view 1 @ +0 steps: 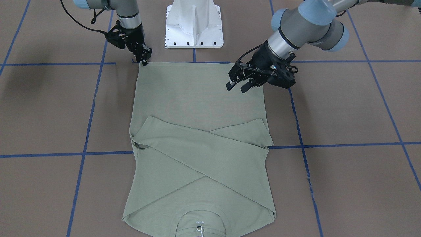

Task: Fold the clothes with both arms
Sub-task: 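Move the left gripper to the near hem corner while the right gripper waits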

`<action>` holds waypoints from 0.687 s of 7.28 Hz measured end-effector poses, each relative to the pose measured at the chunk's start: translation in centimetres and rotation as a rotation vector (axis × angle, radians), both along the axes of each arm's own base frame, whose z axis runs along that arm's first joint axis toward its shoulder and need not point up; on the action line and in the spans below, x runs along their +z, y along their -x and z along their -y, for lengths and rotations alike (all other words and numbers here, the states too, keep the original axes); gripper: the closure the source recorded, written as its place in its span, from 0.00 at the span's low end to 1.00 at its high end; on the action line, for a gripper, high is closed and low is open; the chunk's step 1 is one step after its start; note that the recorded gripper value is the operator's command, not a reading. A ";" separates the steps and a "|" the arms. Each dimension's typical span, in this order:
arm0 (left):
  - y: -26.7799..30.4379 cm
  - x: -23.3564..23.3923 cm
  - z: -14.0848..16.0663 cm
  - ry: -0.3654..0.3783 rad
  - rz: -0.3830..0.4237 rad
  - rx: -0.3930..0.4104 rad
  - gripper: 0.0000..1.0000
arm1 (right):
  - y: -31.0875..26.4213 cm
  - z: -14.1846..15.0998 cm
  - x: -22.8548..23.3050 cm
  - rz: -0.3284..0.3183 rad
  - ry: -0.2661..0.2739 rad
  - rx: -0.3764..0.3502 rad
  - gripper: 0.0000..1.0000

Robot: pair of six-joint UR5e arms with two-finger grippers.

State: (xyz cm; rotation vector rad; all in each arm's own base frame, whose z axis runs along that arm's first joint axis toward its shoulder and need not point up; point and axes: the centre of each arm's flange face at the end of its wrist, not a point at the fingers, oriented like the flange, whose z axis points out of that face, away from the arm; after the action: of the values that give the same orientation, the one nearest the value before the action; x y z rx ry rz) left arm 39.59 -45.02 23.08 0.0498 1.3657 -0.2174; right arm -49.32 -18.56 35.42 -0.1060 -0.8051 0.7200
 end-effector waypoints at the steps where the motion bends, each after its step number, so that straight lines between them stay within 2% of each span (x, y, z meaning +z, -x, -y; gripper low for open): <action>1: 0.0 0.0 0.0 0.000 0.000 -0.001 0.31 | 0.0 -0.1 -0.1 0.005 0.007 -0.007 1.00; 2: 0.2 0.0 0.0 0.001 -0.001 -0.003 0.27 | -0.2 -0.1 -0.5 0.012 0.012 -0.011 1.00; 3: 0.7 0.6 -0.4 0.008 0.004 -0.008 0.27 | -0.4 -0.1 -0.9 0.022 0.014 -0.012 1.00; 4: 2.0 2.7 -2.0 0.032 0.023 -0.030 0.27 | -0.8 -0.1 -1.4 0.034 0.014 -0.012 1.00; 5: 3.5 5.8 -5.0 0.074 0.058 -0.062 0.27 | -1.1 0.0 -1.9 0.045 0.013 -0.012 1.00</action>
State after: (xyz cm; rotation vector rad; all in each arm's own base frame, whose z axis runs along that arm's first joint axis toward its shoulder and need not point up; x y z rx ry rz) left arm 36.07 -40.02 28.92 0.0361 1.2982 -0.3157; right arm -48.21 -18.52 33.53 -0.1391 -0.8423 0.7138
